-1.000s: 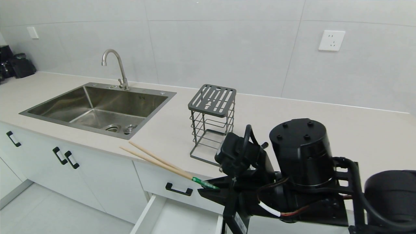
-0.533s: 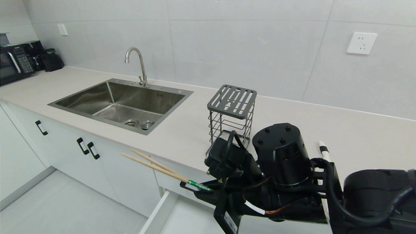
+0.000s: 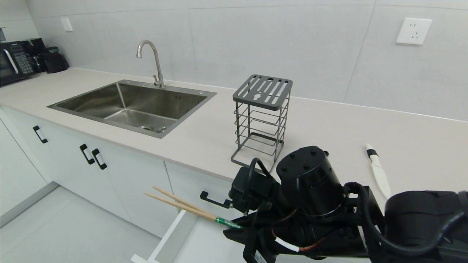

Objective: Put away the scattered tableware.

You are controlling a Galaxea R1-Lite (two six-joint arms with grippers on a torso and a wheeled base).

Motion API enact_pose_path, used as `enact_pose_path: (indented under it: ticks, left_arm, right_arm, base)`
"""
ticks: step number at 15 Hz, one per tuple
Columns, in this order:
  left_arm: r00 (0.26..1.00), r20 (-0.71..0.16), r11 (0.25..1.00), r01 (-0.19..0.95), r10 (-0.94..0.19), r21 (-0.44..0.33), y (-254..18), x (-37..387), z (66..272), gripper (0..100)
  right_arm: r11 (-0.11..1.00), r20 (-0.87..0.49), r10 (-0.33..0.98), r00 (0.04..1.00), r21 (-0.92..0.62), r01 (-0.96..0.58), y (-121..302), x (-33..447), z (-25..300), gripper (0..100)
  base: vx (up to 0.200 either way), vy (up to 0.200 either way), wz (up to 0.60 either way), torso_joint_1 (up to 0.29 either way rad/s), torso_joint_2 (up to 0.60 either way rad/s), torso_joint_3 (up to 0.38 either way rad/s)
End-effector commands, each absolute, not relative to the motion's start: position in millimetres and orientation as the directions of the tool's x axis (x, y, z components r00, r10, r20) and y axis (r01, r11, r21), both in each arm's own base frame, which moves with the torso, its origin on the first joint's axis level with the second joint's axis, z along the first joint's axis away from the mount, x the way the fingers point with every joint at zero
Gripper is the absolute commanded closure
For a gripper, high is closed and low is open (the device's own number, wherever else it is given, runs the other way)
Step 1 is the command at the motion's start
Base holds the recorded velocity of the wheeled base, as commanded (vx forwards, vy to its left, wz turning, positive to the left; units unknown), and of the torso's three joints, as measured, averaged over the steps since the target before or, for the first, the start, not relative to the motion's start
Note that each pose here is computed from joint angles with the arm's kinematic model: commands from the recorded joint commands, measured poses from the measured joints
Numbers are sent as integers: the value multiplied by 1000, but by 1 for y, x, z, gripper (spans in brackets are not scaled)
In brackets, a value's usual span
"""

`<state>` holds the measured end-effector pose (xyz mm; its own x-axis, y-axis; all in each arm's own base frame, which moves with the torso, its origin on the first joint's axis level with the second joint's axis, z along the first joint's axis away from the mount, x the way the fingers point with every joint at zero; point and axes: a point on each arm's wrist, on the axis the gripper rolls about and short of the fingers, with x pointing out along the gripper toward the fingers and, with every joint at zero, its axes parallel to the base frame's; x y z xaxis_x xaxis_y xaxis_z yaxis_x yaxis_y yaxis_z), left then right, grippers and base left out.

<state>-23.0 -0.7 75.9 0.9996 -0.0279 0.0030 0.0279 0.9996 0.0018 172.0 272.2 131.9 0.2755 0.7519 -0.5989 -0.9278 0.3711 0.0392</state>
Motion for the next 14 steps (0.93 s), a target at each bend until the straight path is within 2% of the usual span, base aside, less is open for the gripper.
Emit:
enact_pose_path:
  ticks: [1, 5, 14]
  left_arm:
    - [1000, 2, 1000, 28, -28, 2, -1, -23, 76, 0]
    - [1000, 2, 1000, 28, -28, 2, -1, -23, 76, 0]
    - [1000, 2, 1000, 28, -28, 2, -1, -23, 76, 0]
  right_arm:
    - [357, -608, 749, 263, 35, -933, 276, 170, 137, 100]
    - [370, -699, 672, 246, 29, -928, 277, 168, 138, 100]
    - [375, -662, 699, 269, 19, -927, 298, 183, 111, 100]
  base:
    - [0, 0, 0, -271, 510, 251]
    - [0, 0, 0, -266, 502, 239]
    - [0, 0, 0, -255, 456, 198]
